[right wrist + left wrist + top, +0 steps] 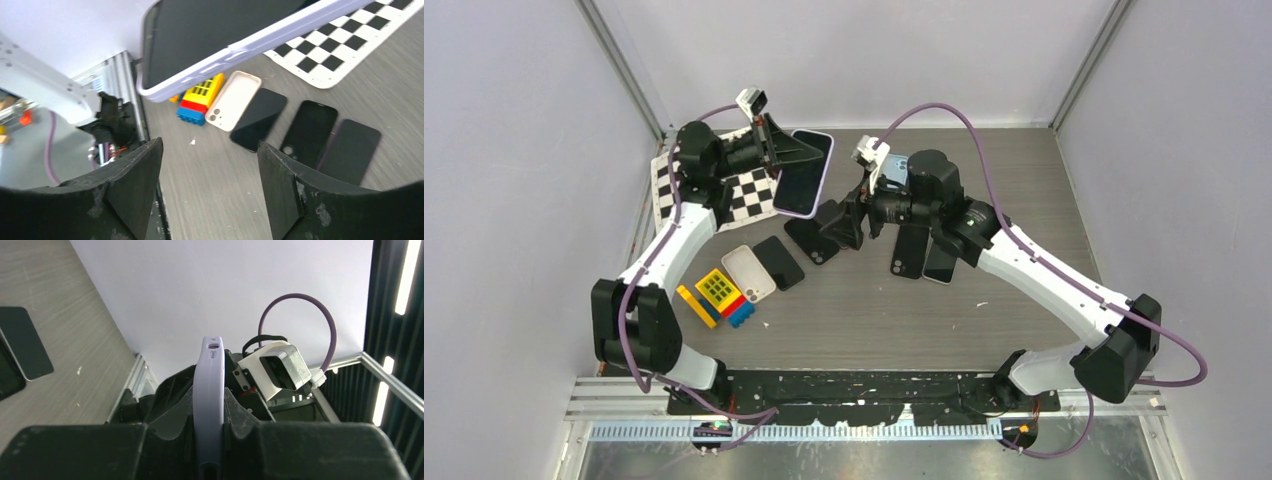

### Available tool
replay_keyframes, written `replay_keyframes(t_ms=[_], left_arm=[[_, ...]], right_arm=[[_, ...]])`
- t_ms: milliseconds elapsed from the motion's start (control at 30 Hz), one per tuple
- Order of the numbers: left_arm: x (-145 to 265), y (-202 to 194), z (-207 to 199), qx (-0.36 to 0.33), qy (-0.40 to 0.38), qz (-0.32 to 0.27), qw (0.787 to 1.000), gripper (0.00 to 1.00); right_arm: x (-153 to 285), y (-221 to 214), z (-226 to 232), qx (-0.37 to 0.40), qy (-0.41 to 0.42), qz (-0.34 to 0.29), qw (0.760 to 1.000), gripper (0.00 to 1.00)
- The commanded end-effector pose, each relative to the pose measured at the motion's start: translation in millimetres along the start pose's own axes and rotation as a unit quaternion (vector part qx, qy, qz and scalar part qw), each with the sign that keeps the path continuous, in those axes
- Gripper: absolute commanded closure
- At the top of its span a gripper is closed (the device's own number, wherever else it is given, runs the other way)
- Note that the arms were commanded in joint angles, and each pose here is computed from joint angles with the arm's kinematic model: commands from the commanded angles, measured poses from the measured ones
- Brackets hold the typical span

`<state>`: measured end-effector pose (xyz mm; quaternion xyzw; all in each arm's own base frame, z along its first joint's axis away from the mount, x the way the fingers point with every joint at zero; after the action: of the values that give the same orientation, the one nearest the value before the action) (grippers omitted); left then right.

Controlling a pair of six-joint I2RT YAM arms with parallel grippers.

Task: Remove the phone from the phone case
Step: Remove the phone case from the phone.

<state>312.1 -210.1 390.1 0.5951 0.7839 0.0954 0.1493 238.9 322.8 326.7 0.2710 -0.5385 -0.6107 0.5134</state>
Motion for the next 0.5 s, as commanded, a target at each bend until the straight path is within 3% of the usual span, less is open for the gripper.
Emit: replay_keyframes(t_ms=[0, 200, 467], left_arm=[[7.9, -3.2, -56.4, -0.141, -0.049, -0.014, 0.989, 1.0], [11.2, -8.8, -67.9, -0.178, -0.063, -0.017, 0.982, 1.0], [12.8, -12.1, -70.9, -0.182, -0.066, -0.02, 0.981, 1.0]], right_arm=[[14.6, 27.7, 36.8, -0.006, 0.093, -0.036, 0.995, 0.24], [8.6, 49.6, 50.1, -0.059, 0.14, -0.08, 0.985, 0.24], [-7.4, 58.4, 44.5, -0.117, 0.155, -0.085, 0.977, 0.36]])
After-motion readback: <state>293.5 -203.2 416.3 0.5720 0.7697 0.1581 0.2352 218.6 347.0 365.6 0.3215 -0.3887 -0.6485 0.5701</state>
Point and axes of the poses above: each gripper's point midway between its finger pads, its own x axis back along the fingers, its own z axis along the line the jaws close on, y = z × x, the point moved 3 cm from there along x, back along the fingers, and after that the axes turned 3 degrees about -x, right-handed, at the moved point
